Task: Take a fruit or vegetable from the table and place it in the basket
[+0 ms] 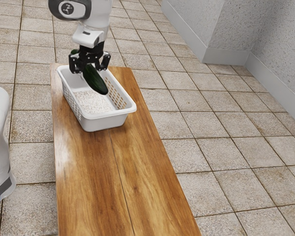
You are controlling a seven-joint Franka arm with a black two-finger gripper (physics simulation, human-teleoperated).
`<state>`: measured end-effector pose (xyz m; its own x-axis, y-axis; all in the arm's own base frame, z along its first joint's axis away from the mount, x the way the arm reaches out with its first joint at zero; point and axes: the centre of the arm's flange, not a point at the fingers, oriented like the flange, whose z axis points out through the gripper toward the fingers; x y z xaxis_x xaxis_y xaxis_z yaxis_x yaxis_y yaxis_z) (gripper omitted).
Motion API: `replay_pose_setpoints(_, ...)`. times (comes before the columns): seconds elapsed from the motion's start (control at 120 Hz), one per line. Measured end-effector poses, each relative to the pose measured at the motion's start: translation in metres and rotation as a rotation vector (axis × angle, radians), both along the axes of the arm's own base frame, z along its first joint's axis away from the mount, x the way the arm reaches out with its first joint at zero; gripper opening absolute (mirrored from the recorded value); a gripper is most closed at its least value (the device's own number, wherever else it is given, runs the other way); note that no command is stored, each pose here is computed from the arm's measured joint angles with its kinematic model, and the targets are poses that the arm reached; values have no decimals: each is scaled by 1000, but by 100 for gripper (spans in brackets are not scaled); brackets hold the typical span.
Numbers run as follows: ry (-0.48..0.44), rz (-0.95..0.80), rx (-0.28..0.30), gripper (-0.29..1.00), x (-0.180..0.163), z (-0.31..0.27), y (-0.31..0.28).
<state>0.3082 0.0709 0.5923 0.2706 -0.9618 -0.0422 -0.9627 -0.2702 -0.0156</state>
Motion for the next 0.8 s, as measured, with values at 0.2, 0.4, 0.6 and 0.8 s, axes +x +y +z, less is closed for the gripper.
replay_pose_setpoints(0.2,13,6,10,20,7,-10,20)
replay_pose_setpoints(0.4,16,4,17,20,15,-18,38)
replay_pose_setpoints(0.6,29,-19,29,20,28,-28,41)
replay_pose_setpoints(0.8,22,-40,44,46,36,-30,40)
